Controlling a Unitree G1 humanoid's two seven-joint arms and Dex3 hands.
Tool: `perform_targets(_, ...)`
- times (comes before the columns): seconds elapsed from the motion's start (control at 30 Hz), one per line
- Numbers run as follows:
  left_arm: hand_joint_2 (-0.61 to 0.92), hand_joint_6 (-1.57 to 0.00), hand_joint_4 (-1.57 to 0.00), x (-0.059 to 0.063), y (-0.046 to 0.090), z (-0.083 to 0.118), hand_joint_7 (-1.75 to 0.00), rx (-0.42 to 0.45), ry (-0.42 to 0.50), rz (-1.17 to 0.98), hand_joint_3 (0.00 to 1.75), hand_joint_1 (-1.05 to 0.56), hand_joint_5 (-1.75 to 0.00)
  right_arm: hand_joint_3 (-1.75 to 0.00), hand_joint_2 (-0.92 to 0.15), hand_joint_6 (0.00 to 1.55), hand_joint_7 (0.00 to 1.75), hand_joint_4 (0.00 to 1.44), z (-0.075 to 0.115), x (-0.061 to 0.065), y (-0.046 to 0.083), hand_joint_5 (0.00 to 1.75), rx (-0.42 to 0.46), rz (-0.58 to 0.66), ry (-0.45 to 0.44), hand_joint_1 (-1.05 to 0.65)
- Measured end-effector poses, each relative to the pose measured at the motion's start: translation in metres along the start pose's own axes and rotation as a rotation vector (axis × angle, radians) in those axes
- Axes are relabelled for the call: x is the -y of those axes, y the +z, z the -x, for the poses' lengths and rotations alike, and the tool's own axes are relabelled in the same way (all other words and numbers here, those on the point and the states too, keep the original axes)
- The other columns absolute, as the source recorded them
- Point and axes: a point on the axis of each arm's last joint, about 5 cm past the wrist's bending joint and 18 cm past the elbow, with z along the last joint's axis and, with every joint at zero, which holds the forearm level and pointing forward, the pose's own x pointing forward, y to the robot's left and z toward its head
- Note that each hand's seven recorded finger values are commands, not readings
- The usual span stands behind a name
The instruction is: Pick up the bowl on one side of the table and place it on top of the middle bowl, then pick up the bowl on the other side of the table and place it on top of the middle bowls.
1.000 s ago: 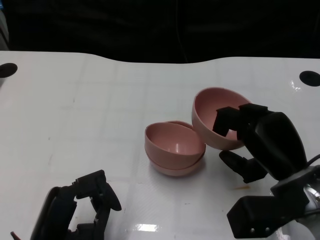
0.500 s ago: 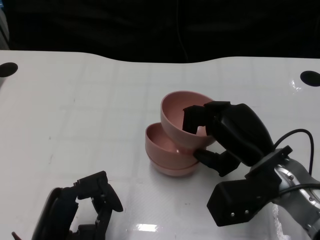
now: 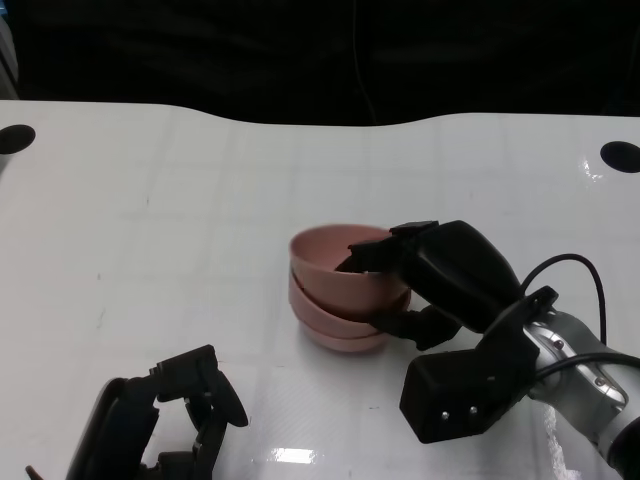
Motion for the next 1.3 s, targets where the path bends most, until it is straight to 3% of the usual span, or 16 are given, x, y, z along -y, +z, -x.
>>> perform_targets(0.07, 0.42, -0.8, -0.82, 0.0, 0.0, 0.0, -1.46, 0.0, 0.0, 0.0, 1.34, 0.03, -1.71, -0.15, -0.91, 0.59, 0.0, 0.51, 0.0, 0.002, 0.0, 0.24, 0.003, 0.009, -0.002, -0.5)
perform_targets(0.3, 0.44, -0.8, -0.82, 0.0, 0.0, 0.0, -1.46, 0.002, -0.002, 0.003, 1.32, 0.03, -1.7, -0.31, -0.92, 0.55, 0.0, 0.46, 0.006, 0.007, 0.001, 0.35, 0.016, 0.032, -0.01, -0.61)
perform_targets(0.6, 0.43, -0.8, -0.82, 0.0, 0.0, 0.0, -1.47, 0.006, -0.004, 0.003, 1.32, 0.04, -1.71, -0.49, -0.92, 0.46, 0.0, 0.33, 0.036, 0.022, 0.006, 0.42, 0.016, 0.043, -0.088, -0.69)
perform_targets(0.8, 0.42, -0.79, -0.82, 0.001, -0.001, 0.0, -1.48, 0.003, -0.007, 0.004, 1.34, 0.03, -1.71, -0.54, -0.92, 0.34, 0.0, 0.12, 0.06, 0.029, 0.008, 0.54, -0.006, 0.021, -0.127, -0.74)
perform_targets(0.9, 0.42, -0.79, -0.82, 0.001, -0.001, 0.0, -1.49, 0.002, -0.006, 0.005, 1.36, 0.03, -1.71, -0.52, -0.92, 0.34, 0.01, 0.09, 0.074, 0.028, 0.01, 0.59, -0.02, -0.012, -0.148, -0.73)
perform_targets(1.03, 0.41, -0.79, -0.82, 0.001, -0.001, -0.001, -1.49, 0.004, -0.007, 0.005, 1.36, 0.03, -1.7, -0.35, -0.92, 0.4, 0.04, 0.12, 0.091, 0.028, 0.01, 0.68, -0.017, -0.026, -0.171, -0.62)
perform_targets(1.17, 0.42, -0.79, -0.83, 0.001, -0.001, -0.001, -1.48, 0.004, -0.007, 0.005, 1.36, 0.03, -1.69, -0.17, -0.92, 0.51, 0.09, 0.22, 0.107, 0.023, 0.01, 0.8, -0.018, -0.07, -0.206, -0.43)
perform_targets(1.3, 0.42, -0.78, -0.82, 0.001, -0.001, -0.001, -1.49, 0.003, -0.005, 0.008, 1.37, 0.03, -1.7, -0.1, -0.92, 0.64, 0.16, 0.34, 0.12, 0.014, 0.012, 0.87, 0.0, -0.125, -0.233, -0.32)
